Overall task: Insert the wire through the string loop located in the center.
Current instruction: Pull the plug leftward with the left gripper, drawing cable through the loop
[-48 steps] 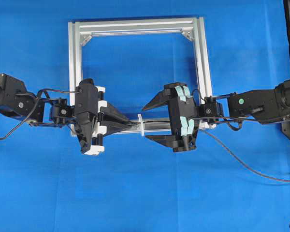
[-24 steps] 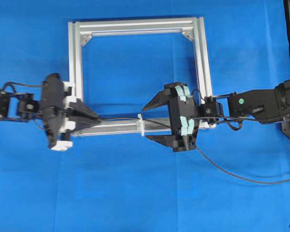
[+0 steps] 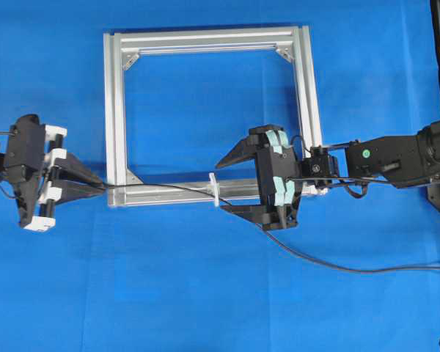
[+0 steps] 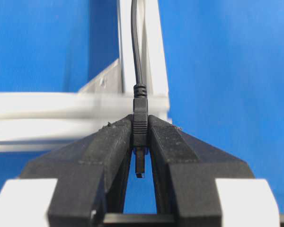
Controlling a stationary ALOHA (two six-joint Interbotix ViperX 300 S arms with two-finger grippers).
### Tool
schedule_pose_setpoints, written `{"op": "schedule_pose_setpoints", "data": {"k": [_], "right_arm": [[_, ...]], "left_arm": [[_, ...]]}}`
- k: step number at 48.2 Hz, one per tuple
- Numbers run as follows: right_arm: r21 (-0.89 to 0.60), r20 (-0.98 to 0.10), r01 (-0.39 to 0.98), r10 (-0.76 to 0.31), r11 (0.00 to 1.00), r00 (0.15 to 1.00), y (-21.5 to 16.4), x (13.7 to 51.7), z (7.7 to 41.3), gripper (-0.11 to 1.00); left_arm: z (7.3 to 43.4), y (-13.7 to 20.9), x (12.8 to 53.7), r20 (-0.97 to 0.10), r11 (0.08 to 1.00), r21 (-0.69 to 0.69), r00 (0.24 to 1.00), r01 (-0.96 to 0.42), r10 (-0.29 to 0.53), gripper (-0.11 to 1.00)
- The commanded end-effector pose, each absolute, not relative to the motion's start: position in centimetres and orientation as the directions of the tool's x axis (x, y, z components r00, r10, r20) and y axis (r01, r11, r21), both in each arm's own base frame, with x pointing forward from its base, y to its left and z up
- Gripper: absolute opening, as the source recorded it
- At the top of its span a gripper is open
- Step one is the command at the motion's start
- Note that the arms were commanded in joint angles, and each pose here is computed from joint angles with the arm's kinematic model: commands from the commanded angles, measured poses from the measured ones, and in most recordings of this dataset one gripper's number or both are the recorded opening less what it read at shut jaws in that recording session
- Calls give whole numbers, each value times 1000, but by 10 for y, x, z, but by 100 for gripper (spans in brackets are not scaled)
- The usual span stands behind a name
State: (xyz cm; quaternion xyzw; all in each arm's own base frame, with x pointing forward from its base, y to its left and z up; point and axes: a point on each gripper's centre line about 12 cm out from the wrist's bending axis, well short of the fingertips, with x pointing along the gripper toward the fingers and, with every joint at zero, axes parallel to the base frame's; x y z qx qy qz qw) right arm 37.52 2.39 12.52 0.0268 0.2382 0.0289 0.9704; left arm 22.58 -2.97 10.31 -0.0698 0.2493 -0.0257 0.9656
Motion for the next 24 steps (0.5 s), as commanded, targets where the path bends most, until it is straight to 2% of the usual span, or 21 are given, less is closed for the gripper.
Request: {"op": "schedule_pose_setpoints", "data": {"k": [1,11,24], "right_arm": [[67,-428,-43,68,997,901,24,381,136,97],[67,-426,-43,68,997,902,24,381,136,97],[69,-429,-42,68,997,901,24,380,136,97]], "left_arm": [[108,-31,226,-462,988,-151,882,24,-92,8],[104,-31,224,-501,989,-148,861,20,-92,8],[104,-27,225,-501,989,-148,862,3,-78,8]]}}
